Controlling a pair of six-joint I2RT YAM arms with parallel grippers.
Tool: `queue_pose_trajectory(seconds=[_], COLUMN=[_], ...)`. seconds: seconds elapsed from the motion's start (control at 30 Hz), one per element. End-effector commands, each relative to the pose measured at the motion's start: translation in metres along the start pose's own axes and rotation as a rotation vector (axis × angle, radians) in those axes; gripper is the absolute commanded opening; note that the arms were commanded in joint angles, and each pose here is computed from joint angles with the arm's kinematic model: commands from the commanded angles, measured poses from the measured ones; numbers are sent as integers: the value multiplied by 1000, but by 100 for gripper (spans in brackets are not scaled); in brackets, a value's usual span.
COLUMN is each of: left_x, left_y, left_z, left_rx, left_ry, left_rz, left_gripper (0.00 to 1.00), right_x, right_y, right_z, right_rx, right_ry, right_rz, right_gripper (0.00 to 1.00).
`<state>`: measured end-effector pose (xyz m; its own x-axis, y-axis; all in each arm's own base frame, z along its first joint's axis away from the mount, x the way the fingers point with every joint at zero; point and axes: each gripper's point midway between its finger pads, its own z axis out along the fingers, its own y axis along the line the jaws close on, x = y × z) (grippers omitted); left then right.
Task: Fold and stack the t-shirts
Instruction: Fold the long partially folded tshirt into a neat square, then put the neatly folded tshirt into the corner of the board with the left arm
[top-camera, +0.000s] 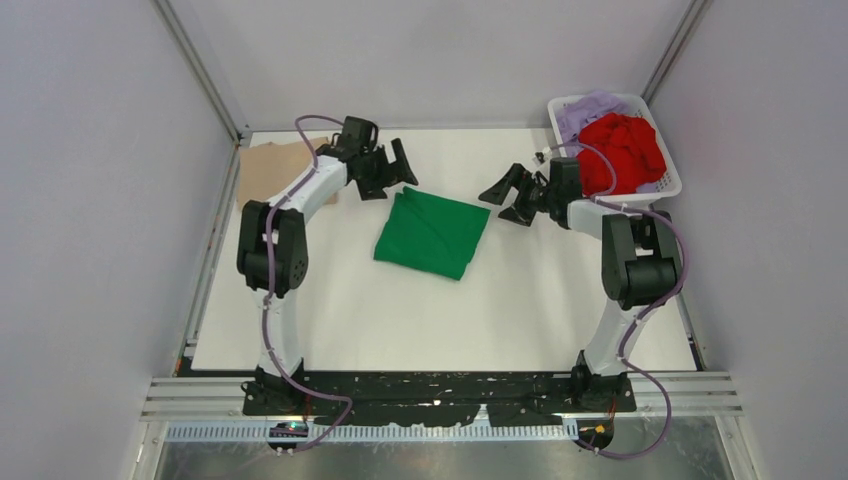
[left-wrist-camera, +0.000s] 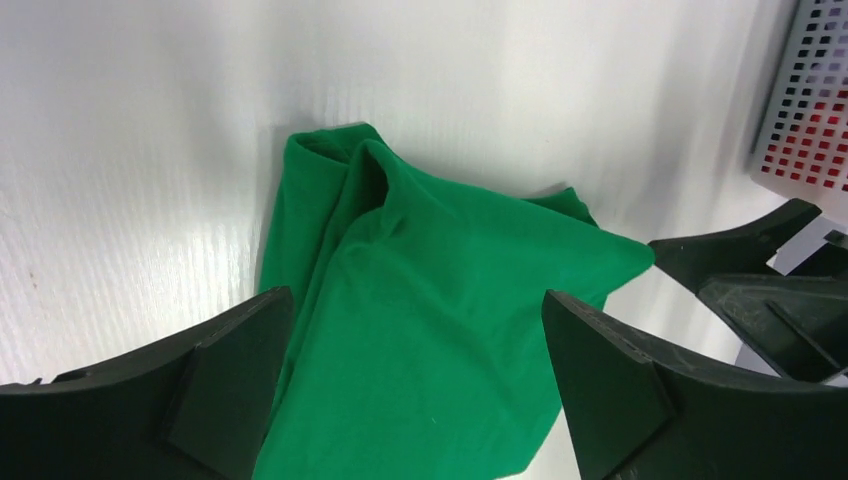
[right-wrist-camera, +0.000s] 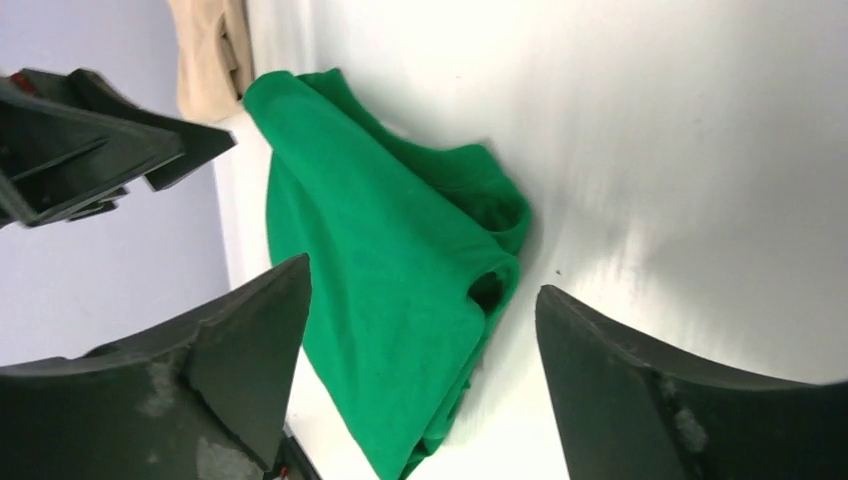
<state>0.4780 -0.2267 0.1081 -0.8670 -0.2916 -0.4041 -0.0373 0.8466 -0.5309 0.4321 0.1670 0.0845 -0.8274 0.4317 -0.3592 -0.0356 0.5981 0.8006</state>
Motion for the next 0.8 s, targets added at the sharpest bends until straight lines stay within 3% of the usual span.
queue_pose_trajectory(seconds=[0.0, 0.1, 0.3, 0.5, 0.77], left_x=[-7, 8, 28, 25, 3], left_y=[-36, -47, -66, -52, -34], left_z=[-46, -52, -34, 9, 73], left_rx=[140, 213, 326, 230, 112], left_ry=[-49, -29, 83, 106, 109], left_rz=[56, 91, 76, -37, -290], left_gripper=[100, 99, 100, 100, 100], right_x=[-7, 11, 47, 43, 15], right_y=[10, 18, 62, 78, 49], right_z=[-25, -37, -24, 14, 63], right_rx=[73, 85, -5, -57, 10], right_ry=[-61, -52, 7, -23, -70], right_rz=[-101, -148, -217, -164, -114], right_gripper=[93, 99, 96, 95, 95])
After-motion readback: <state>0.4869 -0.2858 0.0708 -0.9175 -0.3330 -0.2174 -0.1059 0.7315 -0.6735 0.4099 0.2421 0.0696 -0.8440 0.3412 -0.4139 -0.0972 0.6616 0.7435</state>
